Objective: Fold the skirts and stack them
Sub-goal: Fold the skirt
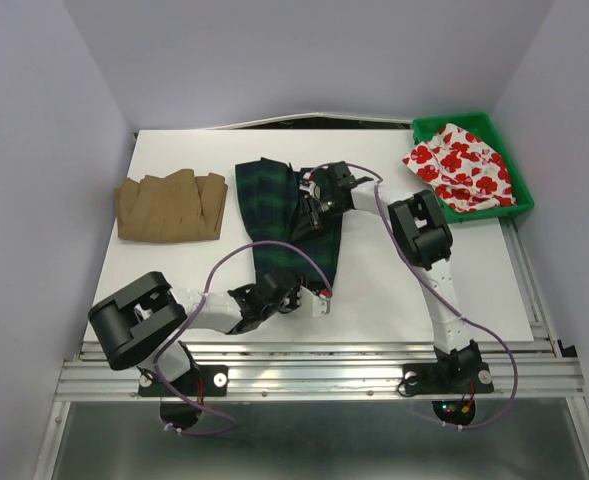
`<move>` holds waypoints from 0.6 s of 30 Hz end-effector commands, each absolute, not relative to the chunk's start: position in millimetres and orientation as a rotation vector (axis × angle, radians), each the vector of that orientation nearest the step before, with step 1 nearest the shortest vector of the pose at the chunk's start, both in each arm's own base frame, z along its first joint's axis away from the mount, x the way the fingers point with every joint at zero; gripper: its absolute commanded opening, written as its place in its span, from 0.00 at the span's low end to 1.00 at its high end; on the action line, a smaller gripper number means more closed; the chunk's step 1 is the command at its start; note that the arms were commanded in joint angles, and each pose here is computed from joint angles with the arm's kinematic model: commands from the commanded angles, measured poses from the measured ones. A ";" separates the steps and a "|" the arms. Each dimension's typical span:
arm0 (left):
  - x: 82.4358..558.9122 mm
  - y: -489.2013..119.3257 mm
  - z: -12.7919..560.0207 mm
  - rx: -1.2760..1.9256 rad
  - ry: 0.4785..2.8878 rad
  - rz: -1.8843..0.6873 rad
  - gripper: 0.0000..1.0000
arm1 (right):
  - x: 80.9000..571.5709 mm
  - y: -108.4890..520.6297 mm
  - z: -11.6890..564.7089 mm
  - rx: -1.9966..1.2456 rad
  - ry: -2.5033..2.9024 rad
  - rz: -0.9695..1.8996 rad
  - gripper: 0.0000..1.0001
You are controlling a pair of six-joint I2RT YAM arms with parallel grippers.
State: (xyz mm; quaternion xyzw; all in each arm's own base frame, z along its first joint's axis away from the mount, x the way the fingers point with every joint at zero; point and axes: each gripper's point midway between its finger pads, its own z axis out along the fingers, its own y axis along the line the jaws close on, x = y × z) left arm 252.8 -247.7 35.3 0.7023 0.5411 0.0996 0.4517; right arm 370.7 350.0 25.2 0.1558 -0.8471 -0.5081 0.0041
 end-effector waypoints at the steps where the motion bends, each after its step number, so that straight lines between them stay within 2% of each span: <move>1: 264.7 -242.5 51.3 1.648 1.375 0.312 0.42 | 347.6 325.1 -51.6 0.499 -2.790 -1.241 0.28; 2: 265.6 -243.0 54.6 1.646 1.380 0.312 0.31 | 344.7 323.5 -50.8 0.513 -2.786 -1.241 0.28; 3: 266.2 -244.4 61.7 1.628 1.381 0.304 0.25 | 344.5 324.2 -43.2 0.530 -2.785 -1.259 0.27; 7: 261.3 -245.2 71.0 1.651 1.466 0.236 0.06 | 340.3 330.0 -11.8 0.690 -2.823 -1.311 0.30; 8: 257.8 -246.8 72.8 1.656 1.486 0.202 0.03 | 345.4 331.1 0.4 0.724 -2.852 -1.328 0.34; 9: 253.9 -247.7 79.9 1.652 1.496 0.167 0.00 | 355.0 334.0 14.2 0.777 -2.894 -1.353 0.46; 13: 224.8 -255.5 86.2 1.727 1.533 -0.024 0.00 | 405.2 339.1 86.8 0.931 -3.092 -1.410 0.67; 16: 202.6 -250.1 78.7 1.804 1.606 -0.117 0.00 | 451.8 333.5 134.4 0.975 -3.229 -1.472 0.74; 18: 189.5 -242.0 72.8 1.867 1.647 -0.151 0.00 | 476.4 323.8 141.6 0.953 -3.281 -1.475 0.76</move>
